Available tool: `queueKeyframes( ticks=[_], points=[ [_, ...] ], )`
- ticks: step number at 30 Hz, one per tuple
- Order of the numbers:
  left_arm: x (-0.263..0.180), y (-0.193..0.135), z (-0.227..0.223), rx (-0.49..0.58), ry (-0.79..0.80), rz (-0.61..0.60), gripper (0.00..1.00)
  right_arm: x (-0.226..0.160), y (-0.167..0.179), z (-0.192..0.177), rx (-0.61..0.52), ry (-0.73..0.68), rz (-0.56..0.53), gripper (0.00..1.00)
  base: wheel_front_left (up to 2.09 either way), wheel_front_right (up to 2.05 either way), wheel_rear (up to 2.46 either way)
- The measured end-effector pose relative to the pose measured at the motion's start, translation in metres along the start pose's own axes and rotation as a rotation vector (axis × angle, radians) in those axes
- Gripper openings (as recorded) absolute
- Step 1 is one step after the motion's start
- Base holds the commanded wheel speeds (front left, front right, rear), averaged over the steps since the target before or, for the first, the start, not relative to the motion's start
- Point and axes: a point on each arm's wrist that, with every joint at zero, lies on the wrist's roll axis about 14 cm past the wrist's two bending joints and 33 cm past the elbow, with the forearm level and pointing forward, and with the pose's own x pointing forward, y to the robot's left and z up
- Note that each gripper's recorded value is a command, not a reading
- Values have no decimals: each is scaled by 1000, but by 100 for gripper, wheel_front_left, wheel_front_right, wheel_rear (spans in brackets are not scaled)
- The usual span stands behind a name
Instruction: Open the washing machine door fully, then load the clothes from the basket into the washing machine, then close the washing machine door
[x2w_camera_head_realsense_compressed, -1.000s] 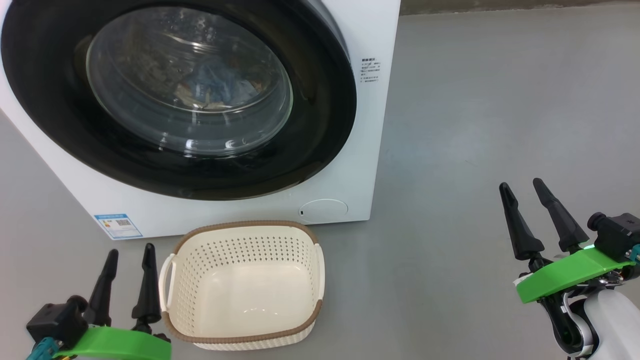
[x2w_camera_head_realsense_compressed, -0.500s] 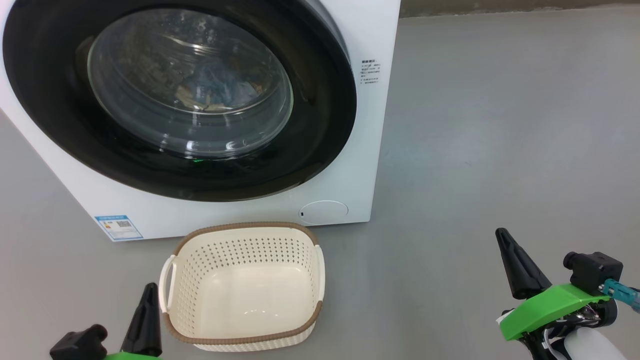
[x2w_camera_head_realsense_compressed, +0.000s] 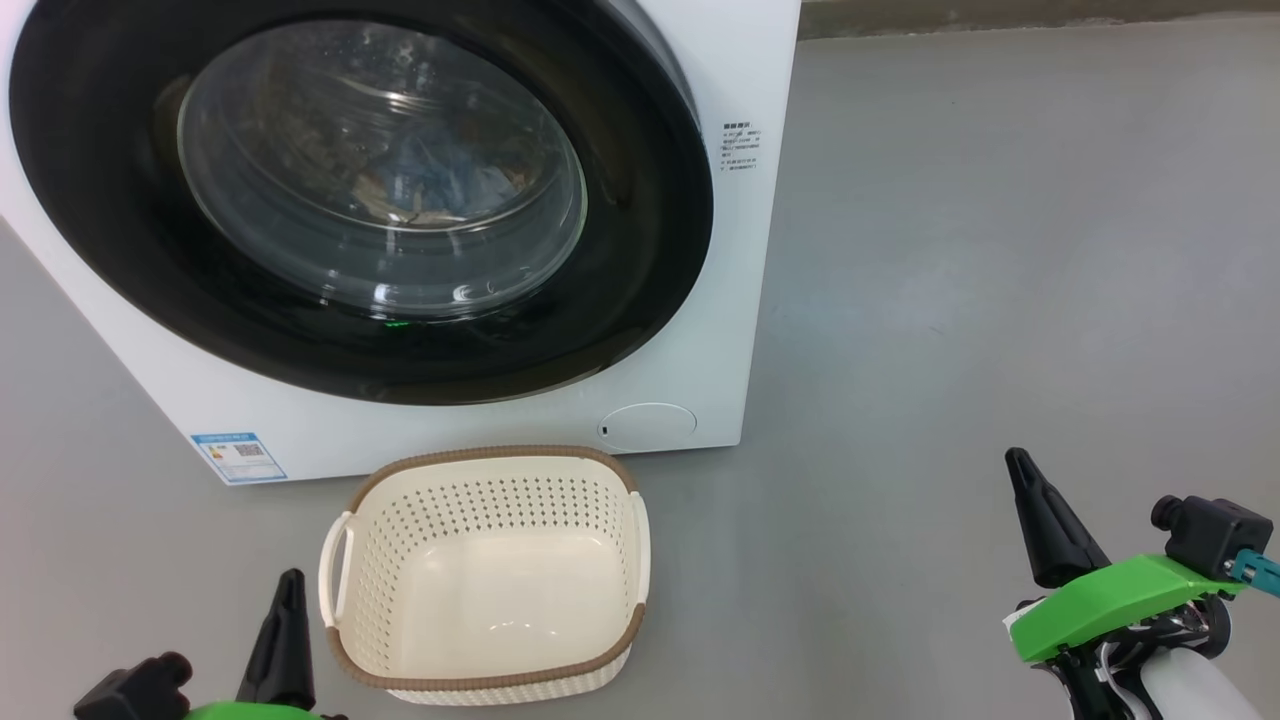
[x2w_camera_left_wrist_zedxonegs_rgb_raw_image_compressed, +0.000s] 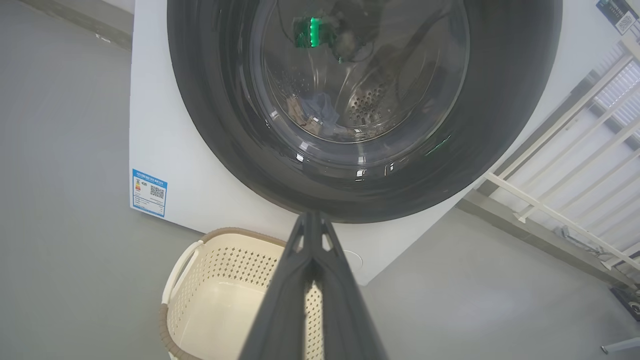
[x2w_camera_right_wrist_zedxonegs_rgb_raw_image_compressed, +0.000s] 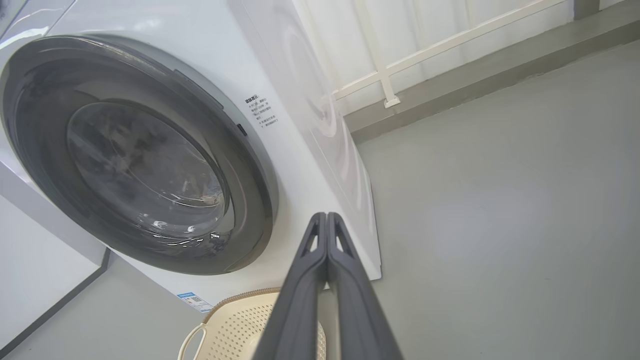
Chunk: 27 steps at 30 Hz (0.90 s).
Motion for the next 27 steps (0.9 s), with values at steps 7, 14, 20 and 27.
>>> queueKeyframes(
  ticks=[7,14,20,27],
  points=[
    [0,1,1,-69,0,13,0,1,-2,3,68,-11,-17,0,0,0,0],
    [1,1,3,-134,0,21,0,0,-5,5,139,-16,-38,0,0,0,0],
    [1,2,5,-190,-5,30,0,0,-5,5,194,-16,-47,0,0,0,0],
    [1,3,6,-259,-5,37,0,-1,-8,8,261,-25,-62,0,0,0,0]
  ],
)
